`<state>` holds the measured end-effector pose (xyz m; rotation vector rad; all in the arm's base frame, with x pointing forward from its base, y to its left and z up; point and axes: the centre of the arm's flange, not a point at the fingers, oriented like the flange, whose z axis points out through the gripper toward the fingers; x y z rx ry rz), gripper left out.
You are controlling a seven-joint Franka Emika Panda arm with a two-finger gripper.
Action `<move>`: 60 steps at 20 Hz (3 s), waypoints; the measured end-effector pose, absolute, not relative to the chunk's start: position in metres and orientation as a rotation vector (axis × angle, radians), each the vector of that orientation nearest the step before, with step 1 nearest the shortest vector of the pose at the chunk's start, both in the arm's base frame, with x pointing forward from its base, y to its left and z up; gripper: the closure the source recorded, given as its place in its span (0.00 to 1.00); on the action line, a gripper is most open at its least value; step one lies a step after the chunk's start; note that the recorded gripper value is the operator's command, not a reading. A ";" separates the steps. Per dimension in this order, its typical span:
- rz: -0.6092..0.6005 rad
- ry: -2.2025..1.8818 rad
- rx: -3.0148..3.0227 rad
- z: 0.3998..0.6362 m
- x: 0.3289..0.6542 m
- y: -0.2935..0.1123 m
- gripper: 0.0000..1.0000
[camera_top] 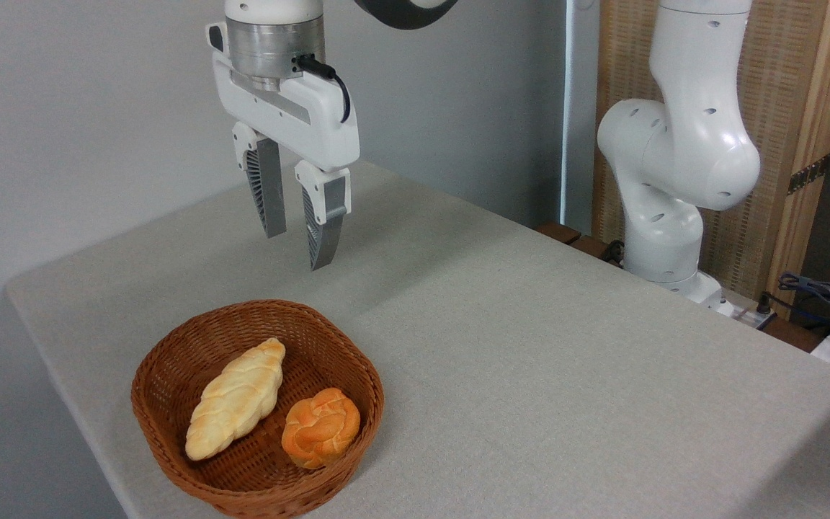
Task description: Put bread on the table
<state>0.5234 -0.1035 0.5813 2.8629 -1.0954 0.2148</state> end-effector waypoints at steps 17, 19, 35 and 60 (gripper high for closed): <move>0.215 -1.089 2.865 0.581 0.524 -0.101 0.00; 0.215 -1.089 2.865 0.581 0.524 -0.101 0.00; 0.167 -0.775 2.945 0.494 0.575 -0.106 0.00; 0.281 -0.363 3.005 0.421 0.615 -0.123 0.39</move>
